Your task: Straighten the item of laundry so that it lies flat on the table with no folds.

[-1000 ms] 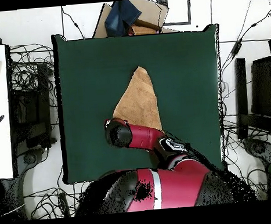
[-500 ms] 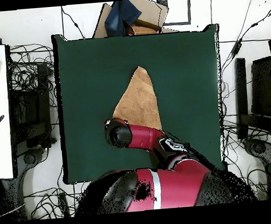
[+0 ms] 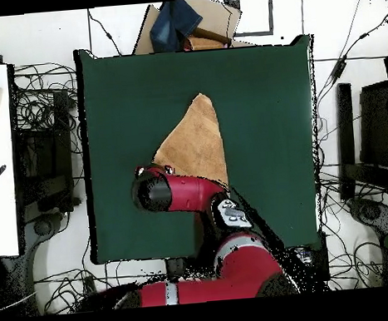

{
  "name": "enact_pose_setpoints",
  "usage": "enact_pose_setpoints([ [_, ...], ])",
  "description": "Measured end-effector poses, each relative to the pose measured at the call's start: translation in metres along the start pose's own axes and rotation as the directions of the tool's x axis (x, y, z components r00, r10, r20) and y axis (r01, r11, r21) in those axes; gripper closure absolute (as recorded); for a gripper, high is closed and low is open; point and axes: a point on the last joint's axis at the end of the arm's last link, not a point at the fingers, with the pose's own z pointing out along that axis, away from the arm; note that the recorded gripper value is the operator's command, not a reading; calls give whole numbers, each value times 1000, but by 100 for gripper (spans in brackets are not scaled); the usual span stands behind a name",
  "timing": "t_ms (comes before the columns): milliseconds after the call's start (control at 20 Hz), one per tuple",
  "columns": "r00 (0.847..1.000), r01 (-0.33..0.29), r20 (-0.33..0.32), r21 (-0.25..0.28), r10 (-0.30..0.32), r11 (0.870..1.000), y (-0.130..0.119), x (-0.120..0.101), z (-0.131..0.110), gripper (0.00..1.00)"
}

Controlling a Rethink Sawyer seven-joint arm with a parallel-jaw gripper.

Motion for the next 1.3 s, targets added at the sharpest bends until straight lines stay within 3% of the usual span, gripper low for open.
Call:
enact_pose_setpoints([
  [200,1000,6,12,8,-6,1000,11,-17,-31,100],
  [250,1000,1,7,10,-1,1000,15,-25,-50,100],
  [650,999,-33,-20,11,33,999,14,-43,-103,100],
  [950,999,-45,-9,8,45,999,14,-47,-109,100],
  [1300,996,-76,45,12,75,997,13,-49,-82,100],
])
